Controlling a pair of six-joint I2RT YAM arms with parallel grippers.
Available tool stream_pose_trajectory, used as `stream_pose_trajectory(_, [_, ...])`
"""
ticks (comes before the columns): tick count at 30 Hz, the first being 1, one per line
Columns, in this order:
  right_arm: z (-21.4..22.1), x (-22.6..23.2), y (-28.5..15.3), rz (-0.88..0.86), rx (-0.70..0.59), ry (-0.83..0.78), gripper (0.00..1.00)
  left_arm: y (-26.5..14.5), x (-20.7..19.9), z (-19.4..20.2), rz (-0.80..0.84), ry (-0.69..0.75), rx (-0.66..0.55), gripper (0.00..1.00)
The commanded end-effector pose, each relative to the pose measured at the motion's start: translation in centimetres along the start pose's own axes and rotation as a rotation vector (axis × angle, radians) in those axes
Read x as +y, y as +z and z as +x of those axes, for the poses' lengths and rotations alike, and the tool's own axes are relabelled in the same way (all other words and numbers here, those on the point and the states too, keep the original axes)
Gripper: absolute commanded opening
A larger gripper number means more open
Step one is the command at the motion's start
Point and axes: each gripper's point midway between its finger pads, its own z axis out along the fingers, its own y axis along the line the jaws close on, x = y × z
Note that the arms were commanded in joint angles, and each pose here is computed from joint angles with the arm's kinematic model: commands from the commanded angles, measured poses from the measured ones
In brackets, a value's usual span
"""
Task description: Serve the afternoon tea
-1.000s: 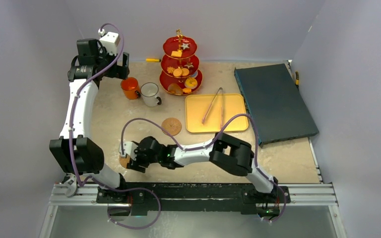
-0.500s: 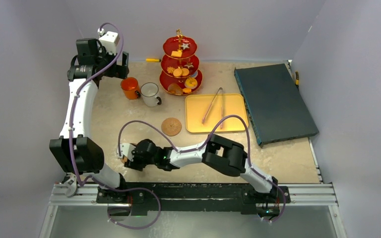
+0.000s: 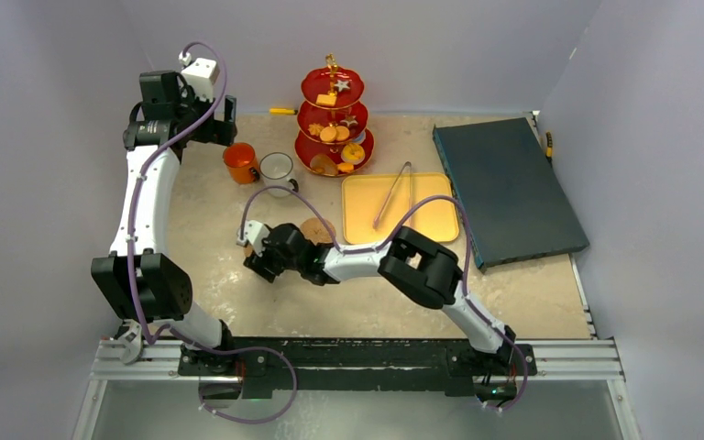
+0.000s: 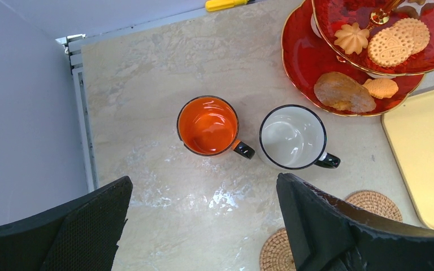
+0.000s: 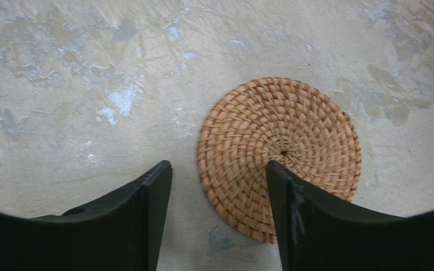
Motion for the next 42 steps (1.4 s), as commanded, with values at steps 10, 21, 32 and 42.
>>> stream_pose_trajectory(10, [-14.3,-10.6,-7.3,0.214,-0.172,0.245,0.8,-0.3,0.3,-1.6,0.0,0.004,-0.052,0.99])
stream_pose_trajectory(21, [-10.9,-19.4,-7.8,0.45,-0.037,0.242,0.72,0.1,0.3,-1.0,0.009,0.003,-0.044,0.99])
stream_pose_trajectory(32, [-8.0,-21.8,-5.6,0.46,0.023,0.235,0.62,0.3,0.5,-0.5,0.012,0.0,-0.036,0.99])
stream_pose_trajectory(42, [-6.7,-23.7,-3.7,0.491,0.037,0.2,0.52,0.2,0.7,-0.5,0.011,-0.001,-0.038,0.98])
